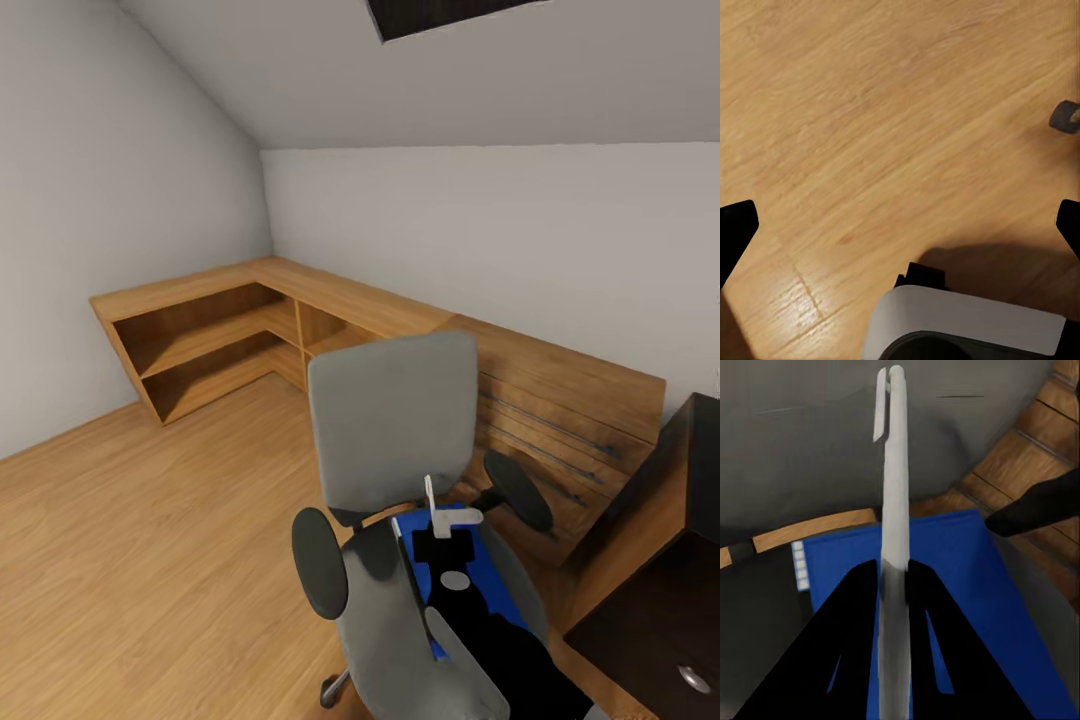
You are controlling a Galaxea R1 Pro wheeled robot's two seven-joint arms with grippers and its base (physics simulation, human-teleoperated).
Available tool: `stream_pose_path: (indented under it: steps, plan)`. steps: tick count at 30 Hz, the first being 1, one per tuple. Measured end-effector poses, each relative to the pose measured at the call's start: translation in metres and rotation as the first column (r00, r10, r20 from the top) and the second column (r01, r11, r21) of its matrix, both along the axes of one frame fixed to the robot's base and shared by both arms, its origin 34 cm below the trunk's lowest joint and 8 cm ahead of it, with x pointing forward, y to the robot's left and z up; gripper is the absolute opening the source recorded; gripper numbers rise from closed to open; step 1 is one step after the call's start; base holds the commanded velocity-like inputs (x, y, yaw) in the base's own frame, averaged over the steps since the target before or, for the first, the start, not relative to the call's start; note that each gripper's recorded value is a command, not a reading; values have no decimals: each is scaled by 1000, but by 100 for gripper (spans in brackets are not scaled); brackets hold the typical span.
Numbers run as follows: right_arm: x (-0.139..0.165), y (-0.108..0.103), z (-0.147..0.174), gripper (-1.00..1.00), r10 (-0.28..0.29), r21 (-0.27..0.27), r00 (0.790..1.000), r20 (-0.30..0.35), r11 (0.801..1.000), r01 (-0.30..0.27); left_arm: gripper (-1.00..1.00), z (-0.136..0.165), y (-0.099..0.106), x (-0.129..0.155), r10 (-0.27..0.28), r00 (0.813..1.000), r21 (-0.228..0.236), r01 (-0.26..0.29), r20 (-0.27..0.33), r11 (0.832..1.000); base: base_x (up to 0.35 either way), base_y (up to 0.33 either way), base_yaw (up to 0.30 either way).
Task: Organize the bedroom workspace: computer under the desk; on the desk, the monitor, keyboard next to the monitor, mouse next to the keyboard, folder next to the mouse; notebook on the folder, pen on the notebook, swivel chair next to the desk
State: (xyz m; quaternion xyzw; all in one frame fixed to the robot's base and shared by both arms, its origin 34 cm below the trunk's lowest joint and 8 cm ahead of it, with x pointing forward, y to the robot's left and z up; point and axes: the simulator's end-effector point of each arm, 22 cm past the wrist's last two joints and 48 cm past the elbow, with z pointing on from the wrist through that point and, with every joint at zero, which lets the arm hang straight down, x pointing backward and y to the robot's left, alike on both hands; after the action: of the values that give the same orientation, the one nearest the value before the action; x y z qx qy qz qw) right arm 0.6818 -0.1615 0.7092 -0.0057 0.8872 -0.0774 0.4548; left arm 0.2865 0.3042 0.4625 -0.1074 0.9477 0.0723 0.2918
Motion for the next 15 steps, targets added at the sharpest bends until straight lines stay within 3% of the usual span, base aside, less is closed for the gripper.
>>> stream_pose_path:
  steps: [15]
  plan:
    - [-4, 3, 30, -100, -9, 11, 1000, 13, 1000, 9, 100, 26, -1, 2, 0, 1000, -1, 0, 2, 1000, 0, 0, -13]
